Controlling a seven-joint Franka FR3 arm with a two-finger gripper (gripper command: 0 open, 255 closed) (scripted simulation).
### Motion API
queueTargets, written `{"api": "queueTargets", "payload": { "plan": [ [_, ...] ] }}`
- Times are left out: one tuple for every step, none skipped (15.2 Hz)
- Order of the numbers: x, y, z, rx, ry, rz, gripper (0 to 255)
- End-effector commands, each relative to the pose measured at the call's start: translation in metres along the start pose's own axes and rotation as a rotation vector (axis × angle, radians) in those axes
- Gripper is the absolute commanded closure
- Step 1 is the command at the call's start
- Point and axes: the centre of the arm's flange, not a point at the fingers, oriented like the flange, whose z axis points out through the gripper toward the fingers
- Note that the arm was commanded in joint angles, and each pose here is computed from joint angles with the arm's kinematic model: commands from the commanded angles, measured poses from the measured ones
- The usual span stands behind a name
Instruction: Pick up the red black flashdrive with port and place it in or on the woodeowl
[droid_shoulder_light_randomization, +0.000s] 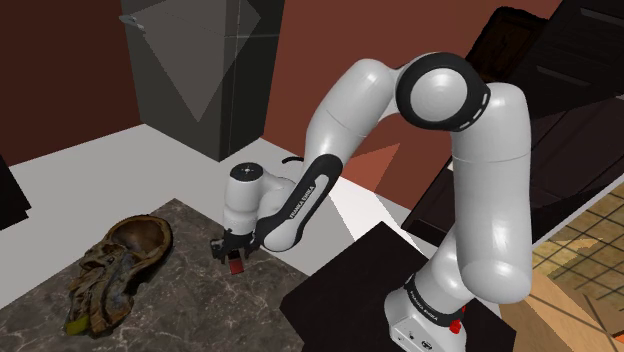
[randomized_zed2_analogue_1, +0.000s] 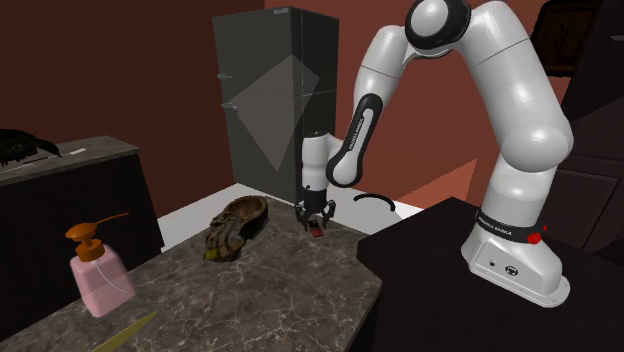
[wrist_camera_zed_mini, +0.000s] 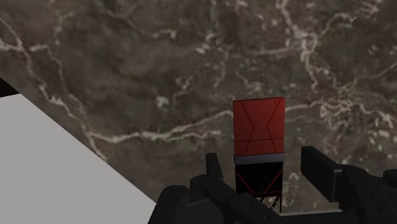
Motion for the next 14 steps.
{"api": "queueTargets", "payload": {
  "plan": [
    [0.0, 0.0, 0.001, 0.0, -0.001, 0.0, 255],
    [0.0, 0.0, 0.001, 0.0, -0.001, 0.0, 255],
    [0.0, 0.0, 0.001, 0.0, -0.001, 0.0, 255],
    [0.0, 0.0, 0.001, 0.0, -0.001, 0.0, 255],
    [0.0, -0.001, 0.001, 0.0, -0.001, 0.0, 255],
    [-0.001, -0.001, 0.001, 0.0, -0.001, 0.0, 255],
    [-0.001, -0.001, 0.001, 0.0, -0.001, 0.0, 255],
    [-0.001, -0.001, 0.001, 0.0, -0.001, 0.0, 255],
    [0.0, 0.0, 0.001, 0.0, -0.001, 0.0, 255],
    [0.0, 0.0, -0.004, 0.0, -0.001, 0.0, 255],
    [0.0, 0.0, -0.01, 0.0, -0.001, 0.0, 255],
    [0.0, 0.0, -0.015, 0.0, -0.001, 0.0, 255],
    [0.0, 0.0, -0.02, 0.0, -0.001, 0.0, 255],
    [0.0, 0.0, -0.026, 0.0, -0.001, 0.0, 255]
  ]
}}
